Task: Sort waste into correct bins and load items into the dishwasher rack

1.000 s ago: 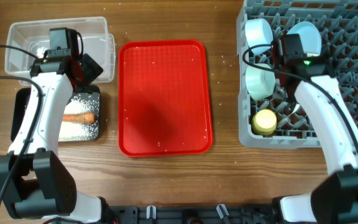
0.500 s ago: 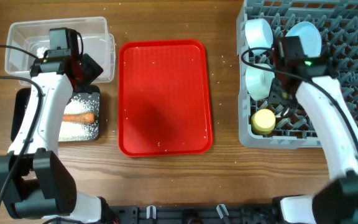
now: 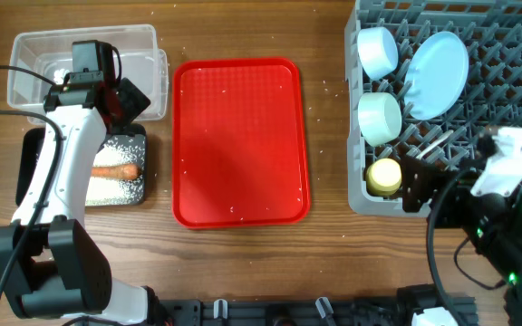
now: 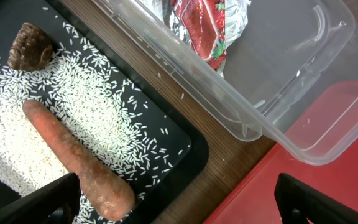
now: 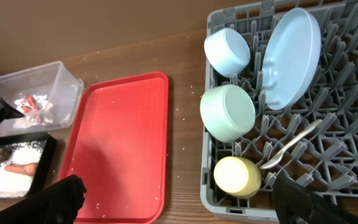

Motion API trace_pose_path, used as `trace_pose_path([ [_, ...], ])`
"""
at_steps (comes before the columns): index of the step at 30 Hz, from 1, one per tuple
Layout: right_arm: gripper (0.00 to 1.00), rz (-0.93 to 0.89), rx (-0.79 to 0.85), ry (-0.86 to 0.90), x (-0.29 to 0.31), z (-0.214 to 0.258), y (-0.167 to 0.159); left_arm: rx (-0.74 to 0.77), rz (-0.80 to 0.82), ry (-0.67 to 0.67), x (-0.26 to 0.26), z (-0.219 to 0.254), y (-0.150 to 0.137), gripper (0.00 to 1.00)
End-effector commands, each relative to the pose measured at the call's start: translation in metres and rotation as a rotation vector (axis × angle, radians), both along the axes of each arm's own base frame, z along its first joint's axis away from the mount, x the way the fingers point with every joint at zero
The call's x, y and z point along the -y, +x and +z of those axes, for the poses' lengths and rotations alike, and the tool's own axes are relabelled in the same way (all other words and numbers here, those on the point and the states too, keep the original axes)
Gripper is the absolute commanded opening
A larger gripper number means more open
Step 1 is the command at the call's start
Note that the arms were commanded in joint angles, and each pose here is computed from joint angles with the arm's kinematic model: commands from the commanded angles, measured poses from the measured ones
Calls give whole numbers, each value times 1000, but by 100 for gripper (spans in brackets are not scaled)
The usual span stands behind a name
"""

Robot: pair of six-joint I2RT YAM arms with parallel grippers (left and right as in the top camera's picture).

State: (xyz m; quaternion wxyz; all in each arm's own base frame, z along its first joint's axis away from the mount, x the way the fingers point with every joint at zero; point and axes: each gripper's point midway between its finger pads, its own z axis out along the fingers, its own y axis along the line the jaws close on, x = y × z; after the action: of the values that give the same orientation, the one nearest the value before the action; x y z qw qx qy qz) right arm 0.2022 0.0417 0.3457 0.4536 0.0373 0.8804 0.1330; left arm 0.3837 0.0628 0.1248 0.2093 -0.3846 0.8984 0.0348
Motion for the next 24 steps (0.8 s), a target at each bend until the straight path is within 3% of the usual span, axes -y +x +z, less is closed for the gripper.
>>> trace_pose_path([
  [1, 100, 7, 6, -27, 2, 1, -7, -7, 21, 8, -5, -3, -2, 100],
  [6, 100, 24, 85, -149, 10, -9, 12, -7, 21, 8, -5, -3, -2, 100],
  [10, 100, -23, 212, -140, 17, -43, 20, -7, 21, 8, -5, -3, -2, 100],
  [17, 100, -136, 323, -9, 28, -163, 32, -7, 21, 8, -5, -3, -2, 100],
  [24, 100, -139, 546, 7, 28, -170, 40, -7, 21, 8, -5, -3, -2, 100],
])
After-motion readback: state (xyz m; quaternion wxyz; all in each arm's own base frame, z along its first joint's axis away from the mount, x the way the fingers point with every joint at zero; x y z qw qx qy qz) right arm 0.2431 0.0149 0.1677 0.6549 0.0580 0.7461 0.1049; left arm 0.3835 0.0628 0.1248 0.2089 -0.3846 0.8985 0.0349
